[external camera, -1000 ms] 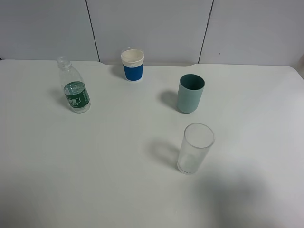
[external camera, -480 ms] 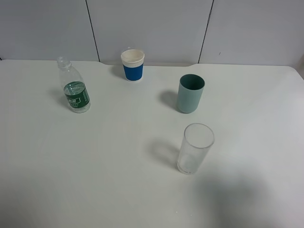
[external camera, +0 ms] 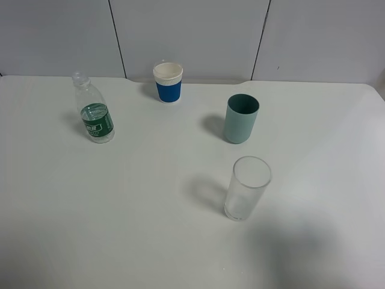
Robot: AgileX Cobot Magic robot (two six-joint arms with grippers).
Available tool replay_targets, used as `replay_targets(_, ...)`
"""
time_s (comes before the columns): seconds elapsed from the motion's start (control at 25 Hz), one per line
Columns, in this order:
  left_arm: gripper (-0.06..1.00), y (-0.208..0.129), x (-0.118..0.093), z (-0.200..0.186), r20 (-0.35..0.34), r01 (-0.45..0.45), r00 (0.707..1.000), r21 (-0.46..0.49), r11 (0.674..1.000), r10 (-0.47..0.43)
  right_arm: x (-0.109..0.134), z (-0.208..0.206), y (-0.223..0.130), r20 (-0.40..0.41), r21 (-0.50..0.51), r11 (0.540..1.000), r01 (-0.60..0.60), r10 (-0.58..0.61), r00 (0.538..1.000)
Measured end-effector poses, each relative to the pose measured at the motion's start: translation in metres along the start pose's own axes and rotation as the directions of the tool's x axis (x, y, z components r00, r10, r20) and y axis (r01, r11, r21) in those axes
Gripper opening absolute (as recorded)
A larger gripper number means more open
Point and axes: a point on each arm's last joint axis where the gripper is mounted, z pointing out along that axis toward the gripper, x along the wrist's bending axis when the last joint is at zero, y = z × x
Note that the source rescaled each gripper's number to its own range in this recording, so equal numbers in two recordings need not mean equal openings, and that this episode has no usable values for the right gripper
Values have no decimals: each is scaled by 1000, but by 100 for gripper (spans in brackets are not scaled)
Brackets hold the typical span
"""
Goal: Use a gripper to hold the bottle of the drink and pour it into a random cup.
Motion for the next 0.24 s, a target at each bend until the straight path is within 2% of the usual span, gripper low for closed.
replay_targets(0.24,78,0,0,0,0,0,1000,-1,1000,0,0,0,0,0,0,1000,0,0,1000)
